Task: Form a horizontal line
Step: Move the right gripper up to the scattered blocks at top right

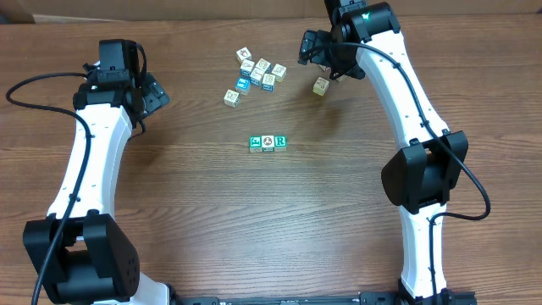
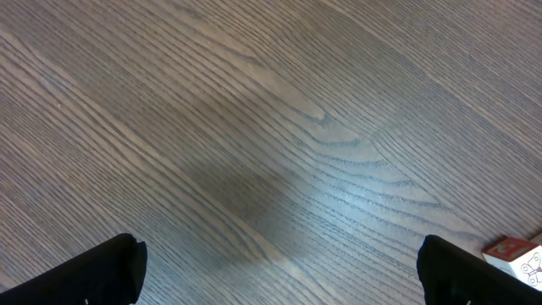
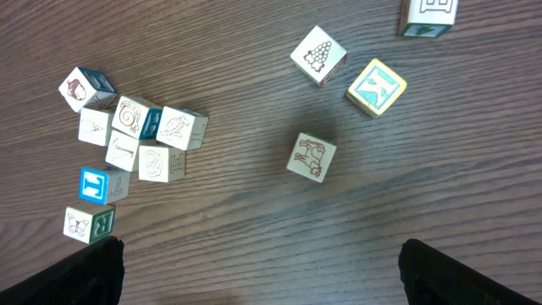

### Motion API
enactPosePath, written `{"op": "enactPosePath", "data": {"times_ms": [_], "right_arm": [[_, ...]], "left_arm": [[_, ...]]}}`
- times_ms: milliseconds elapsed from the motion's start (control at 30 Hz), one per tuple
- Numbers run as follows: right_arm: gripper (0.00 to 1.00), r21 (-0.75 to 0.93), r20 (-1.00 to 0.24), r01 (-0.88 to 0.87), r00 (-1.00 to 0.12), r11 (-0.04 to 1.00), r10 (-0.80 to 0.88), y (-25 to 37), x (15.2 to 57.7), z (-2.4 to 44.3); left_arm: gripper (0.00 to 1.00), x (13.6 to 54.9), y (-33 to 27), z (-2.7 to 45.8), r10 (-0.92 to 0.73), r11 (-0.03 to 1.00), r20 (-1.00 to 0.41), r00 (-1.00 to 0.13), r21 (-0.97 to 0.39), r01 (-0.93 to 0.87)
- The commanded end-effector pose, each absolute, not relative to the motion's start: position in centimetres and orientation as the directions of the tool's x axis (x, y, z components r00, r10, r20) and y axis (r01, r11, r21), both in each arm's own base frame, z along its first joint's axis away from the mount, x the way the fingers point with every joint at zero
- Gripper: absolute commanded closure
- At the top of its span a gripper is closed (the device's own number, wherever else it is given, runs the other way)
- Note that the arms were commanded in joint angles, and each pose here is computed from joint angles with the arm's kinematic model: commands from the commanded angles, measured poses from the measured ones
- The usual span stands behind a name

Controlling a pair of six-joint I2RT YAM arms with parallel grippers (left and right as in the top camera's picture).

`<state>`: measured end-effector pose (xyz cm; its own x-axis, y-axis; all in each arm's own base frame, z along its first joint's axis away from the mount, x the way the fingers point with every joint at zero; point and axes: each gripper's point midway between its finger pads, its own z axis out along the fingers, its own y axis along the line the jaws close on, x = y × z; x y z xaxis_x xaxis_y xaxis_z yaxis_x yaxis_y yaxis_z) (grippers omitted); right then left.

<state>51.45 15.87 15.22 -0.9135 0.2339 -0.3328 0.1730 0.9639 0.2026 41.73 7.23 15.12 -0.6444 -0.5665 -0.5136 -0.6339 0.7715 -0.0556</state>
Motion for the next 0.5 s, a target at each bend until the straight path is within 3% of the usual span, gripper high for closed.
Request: {"op": "enactPosePath", "data": {"times_ms": [0,467], "right_arm": [[0.0,0.197,-0.347,0.178,-0.907,0.964,0.238,15.6,51.5,15.6],[0.0,0.199,-0.391,0.183,-0.886,0.963,0.249,15.4,52.6,16.0]], "left_arm": [[0.0,41.9,6.9,15.5,-0.561,0.777,-0.519,-0.645,-0.063,-0.626],[0.0,41.9,6.9,15.5,-0.561,0.777,-0.519,-0.645,-0.063,-0.626]]}}
